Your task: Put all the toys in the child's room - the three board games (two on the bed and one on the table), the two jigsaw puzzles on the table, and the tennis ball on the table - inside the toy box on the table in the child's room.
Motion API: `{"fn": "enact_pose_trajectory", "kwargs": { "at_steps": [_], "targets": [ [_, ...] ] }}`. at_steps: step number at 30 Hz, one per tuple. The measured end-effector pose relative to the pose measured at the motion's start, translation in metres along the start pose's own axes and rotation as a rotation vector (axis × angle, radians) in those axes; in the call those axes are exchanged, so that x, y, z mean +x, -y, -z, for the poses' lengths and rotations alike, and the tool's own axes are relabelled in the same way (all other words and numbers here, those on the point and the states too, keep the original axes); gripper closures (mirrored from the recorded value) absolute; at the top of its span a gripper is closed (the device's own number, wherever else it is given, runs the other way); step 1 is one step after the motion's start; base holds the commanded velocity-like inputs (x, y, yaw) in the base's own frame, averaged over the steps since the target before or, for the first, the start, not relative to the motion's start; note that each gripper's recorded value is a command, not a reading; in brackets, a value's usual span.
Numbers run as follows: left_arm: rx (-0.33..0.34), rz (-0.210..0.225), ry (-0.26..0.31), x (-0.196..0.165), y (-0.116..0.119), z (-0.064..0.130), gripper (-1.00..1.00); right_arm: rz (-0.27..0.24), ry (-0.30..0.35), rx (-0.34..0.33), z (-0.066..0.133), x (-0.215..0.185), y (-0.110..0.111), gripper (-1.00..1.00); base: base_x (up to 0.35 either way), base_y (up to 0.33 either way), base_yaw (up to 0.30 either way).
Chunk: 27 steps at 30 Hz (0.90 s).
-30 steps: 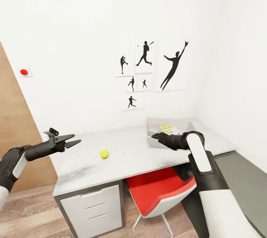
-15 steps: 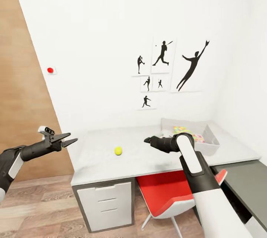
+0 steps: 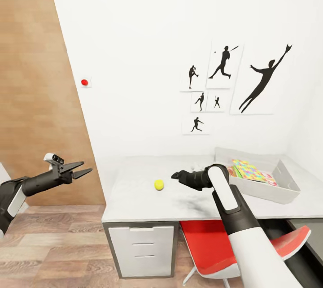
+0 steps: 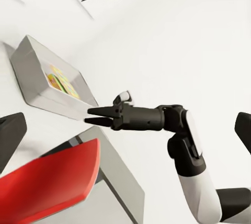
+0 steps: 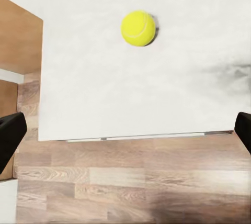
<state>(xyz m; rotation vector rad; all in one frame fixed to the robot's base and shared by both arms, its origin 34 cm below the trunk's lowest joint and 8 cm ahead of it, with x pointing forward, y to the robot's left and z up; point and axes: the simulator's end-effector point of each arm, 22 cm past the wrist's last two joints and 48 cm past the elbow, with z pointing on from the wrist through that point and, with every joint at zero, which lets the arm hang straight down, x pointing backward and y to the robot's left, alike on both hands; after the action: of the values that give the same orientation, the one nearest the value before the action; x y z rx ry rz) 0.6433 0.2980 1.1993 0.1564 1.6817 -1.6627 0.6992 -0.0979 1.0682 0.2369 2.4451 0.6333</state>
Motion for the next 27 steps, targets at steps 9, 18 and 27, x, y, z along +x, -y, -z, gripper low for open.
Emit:
{"fn": "enact_pose_trajectory", "kwargs": {
  "at_steps": [9,18,27],
  "targets": [
    [-0.027,0.027,0.008,0.0,-0.012,0.009,-1.0,0.011,-0.003,0.044,-0.006,0.001,0.014,-1.0,0.121,0.068,0.209],
    [-0.343,0.037,-0.006,0.002,-0.082,0.034,-1.0,0.01,-0.008,0.065,-0.011,0.001,0.025,-1.0,0.057,0.002,0.109],
    [-0.807,0.052,-0.016,0.009,-0.174,0.084,-1.0,0.039,0.008,0.151,-0.015,-0.002,0.048,-1.0,0.003,0.011,0.011]
  ]
}}
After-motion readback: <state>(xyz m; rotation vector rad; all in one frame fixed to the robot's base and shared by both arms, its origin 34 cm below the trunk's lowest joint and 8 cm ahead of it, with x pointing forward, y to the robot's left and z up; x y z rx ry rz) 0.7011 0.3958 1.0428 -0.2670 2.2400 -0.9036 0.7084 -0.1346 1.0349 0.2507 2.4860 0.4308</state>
